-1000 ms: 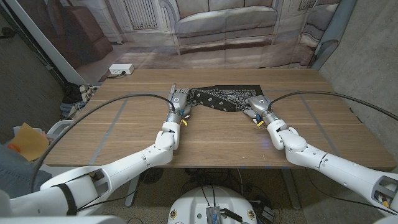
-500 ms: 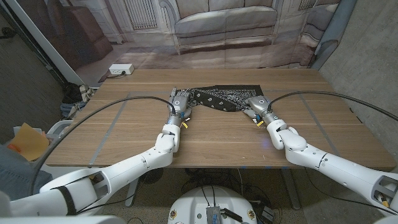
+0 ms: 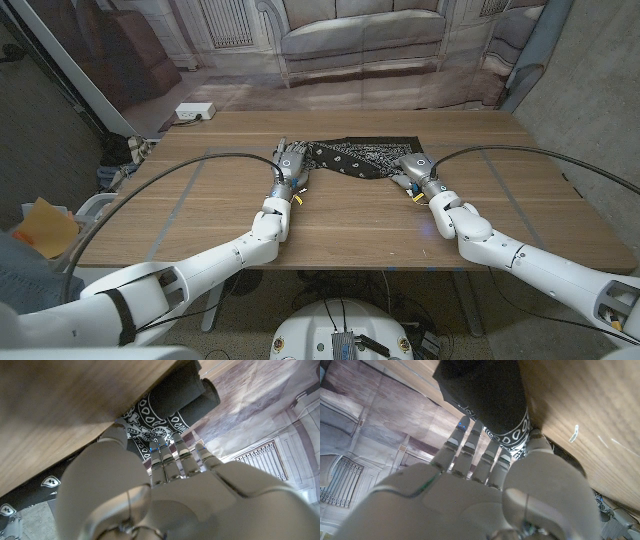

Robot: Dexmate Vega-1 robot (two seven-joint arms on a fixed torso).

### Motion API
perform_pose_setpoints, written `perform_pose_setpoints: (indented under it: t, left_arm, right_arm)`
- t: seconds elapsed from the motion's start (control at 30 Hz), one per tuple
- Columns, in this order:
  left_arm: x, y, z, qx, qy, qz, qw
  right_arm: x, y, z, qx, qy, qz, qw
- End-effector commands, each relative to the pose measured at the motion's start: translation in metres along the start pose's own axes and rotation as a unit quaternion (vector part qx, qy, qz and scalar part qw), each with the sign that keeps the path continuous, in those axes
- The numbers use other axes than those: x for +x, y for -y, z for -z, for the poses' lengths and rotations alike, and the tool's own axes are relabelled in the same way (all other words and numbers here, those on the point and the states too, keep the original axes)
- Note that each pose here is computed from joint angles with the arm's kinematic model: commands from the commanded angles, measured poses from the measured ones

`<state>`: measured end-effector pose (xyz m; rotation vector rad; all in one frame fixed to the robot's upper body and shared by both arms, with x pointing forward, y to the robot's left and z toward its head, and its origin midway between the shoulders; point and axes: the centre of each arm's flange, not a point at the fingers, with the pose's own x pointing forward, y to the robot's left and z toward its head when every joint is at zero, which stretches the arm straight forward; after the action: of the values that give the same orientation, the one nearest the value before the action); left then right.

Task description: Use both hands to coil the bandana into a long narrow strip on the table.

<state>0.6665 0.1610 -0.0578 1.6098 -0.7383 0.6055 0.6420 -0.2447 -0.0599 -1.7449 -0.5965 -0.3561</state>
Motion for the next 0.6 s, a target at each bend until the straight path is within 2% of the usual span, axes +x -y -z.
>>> perform_pose_setpoints:
  t: [0.03,0.3,0.5,0.6]
  left_arm:
    - [0.011,0.009,-0.001,0.008,0.004,-0.009,1.0]
    - [0.015,0.007,-0.004,-0.008,-0.006,-0.046,0.999]
    - [0.018,-0.004,-0.002,-0.022,-0.017,-0.046,0.999]
    - [0.02,-0.015,0.001,-0.029,-0.025,-0.037,0.999]
  right_arm:
    - [0.003,-0.001,0.003,0.003,-0.005,-0.002,1.0]
    - [0.003,0.003,0.008,0.008,-0.01,0.007,0.9999]
    - [0.003,0.008,0.009,0.019,-0.005,0.027,0.9994]
    - [0.003,0.012,0.009,0.024,-0.005,0.028,0.9993]
